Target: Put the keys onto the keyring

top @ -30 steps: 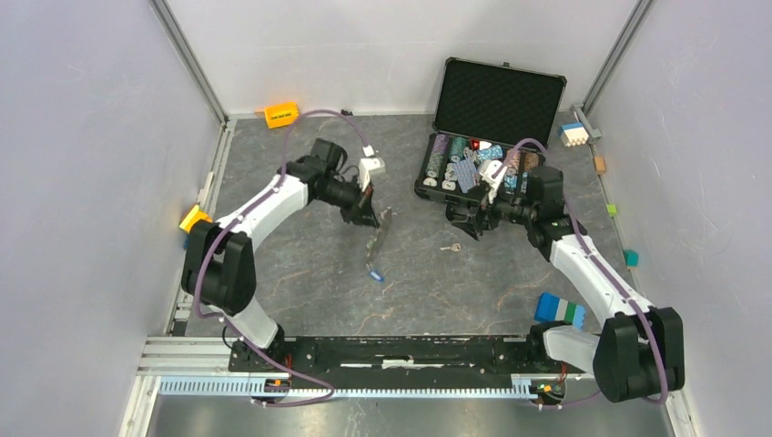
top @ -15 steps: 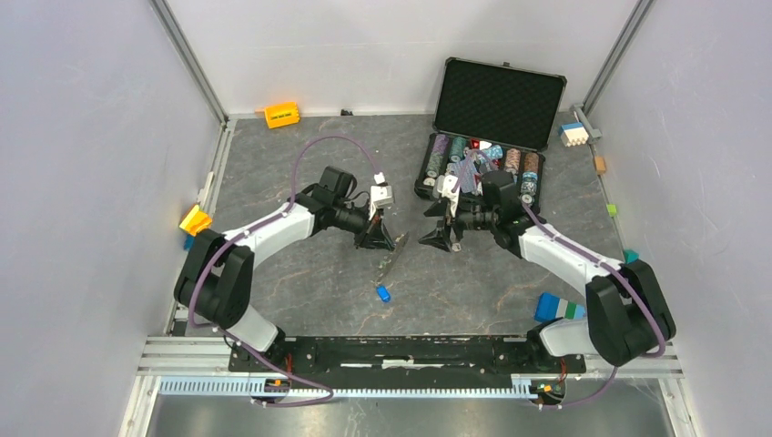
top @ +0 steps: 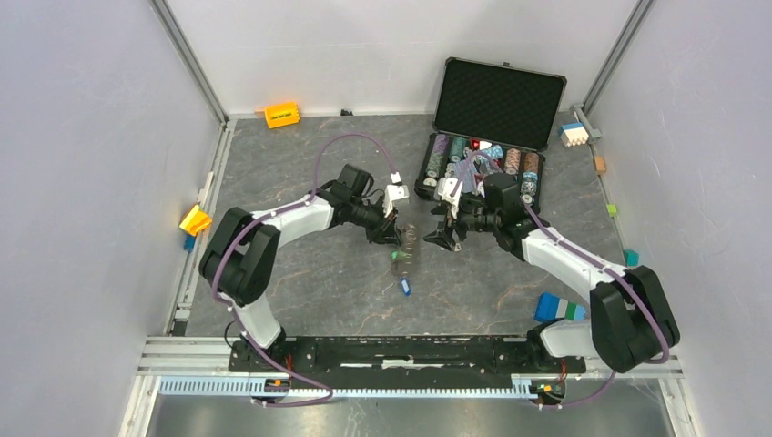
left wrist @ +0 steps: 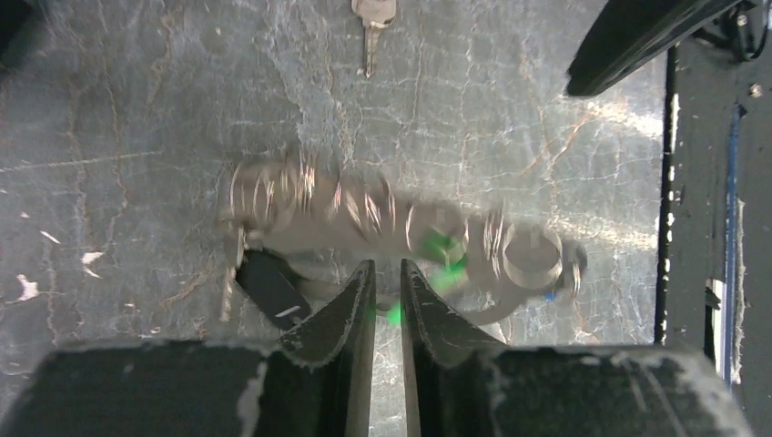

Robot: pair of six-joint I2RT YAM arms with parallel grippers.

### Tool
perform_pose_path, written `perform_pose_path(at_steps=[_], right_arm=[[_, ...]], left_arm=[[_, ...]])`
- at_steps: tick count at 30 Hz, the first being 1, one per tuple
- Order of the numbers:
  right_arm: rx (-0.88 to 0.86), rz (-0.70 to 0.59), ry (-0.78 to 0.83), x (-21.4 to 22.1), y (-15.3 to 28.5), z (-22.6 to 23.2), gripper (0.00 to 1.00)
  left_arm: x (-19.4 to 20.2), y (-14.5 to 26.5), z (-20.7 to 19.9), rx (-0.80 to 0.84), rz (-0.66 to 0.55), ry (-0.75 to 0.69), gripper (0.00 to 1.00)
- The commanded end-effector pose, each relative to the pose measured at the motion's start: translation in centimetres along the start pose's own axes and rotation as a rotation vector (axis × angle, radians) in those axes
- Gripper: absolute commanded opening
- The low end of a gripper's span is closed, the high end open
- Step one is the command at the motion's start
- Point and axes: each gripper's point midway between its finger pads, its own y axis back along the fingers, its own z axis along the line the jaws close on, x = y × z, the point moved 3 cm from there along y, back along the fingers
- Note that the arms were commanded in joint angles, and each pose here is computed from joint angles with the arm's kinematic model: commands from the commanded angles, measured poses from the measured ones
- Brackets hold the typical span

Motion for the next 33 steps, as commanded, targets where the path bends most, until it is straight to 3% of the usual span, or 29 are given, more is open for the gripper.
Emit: perform_pose_path(at_steps=[1,7,12,15,21,27,33], right_arm=[[0.063,0.005,0.056,-0.8,1.6,-0.9,0.76],[0.108,0.074,0.065,0.1,3.3,-1.0,0.76],[0.164,0.125,0.066,1.0,4.7,-1.0,0.75],[0.201,0.135,0.053,1.6,5.4,-1.2,0.75],[0.252,0.15,0.041,1.6,7.1,-1.7,0.73],[0.297,0.185,0.04,2.1,8.9,-1.4,0.7],[0.323,0.206,0.031,2.8,10.1,-1.2,0.67]], left_arm=[[0.3,-1.2,0.7,-0.03,0.069,0.027,0.25],[-0.2,-1.5,1.0,-0.04,0.089,0.082,0.38],[-1.0,-1.2,0.9,-0.044,0.076,0.038,0.54],[-2.1,-1.7,1.3,-0.042,0.064,0.004,0.57],[-3.4,-4.7,2.1,-0.029,0.081,-0.021,0.54],[-2.7,-7.4,1.7,0.008,0.172,-0.053,0.42],[-1.8,-7.9,-0.3,0.053,0.211,-0.053,0.43]])
